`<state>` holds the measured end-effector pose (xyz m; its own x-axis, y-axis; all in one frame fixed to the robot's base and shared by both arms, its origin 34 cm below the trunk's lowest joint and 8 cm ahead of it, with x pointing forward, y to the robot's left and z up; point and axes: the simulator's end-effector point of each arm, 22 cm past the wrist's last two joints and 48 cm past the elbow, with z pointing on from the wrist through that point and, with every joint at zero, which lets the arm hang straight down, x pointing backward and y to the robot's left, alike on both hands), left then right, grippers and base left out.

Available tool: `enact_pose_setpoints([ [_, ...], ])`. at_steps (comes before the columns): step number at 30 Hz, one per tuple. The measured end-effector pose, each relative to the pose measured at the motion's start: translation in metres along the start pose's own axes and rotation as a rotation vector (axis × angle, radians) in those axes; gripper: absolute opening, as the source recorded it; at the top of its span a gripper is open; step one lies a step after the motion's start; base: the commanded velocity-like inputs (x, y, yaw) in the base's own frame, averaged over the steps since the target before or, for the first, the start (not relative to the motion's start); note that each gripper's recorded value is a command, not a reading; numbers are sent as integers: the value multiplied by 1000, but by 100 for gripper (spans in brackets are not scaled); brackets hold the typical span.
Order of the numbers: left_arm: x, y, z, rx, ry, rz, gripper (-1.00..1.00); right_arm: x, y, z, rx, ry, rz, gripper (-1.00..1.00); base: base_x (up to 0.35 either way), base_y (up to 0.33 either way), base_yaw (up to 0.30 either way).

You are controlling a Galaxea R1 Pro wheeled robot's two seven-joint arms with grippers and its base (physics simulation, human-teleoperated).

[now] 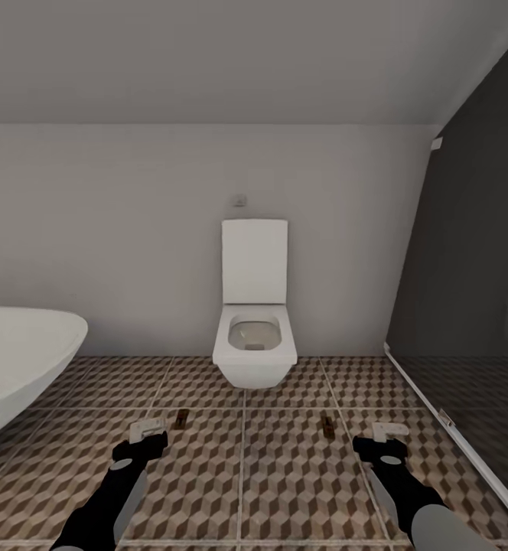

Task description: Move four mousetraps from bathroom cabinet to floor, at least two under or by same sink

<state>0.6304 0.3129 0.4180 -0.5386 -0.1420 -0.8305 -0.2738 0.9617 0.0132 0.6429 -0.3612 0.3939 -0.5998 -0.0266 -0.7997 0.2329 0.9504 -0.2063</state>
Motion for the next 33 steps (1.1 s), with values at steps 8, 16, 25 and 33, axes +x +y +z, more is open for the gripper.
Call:
enact_pose_setpoints([
  [8,-5,0,-5,-3,26,3,100,-13,-4,-6,1,17,-3,100,0,0,0],
  [16,-7,0,-10,-6,58,8,100,-21,-2,-14,-5,42,-8,100,0,0,0],
  [25,9,6,-17,-18,128,25,100,-10,-2,-23,-13,99,-26,100,0,0,0],
  [33,10,13,-23,-44,129,27,100,-12,-5,-31,-14,129,-32,100,0,0,0],
])
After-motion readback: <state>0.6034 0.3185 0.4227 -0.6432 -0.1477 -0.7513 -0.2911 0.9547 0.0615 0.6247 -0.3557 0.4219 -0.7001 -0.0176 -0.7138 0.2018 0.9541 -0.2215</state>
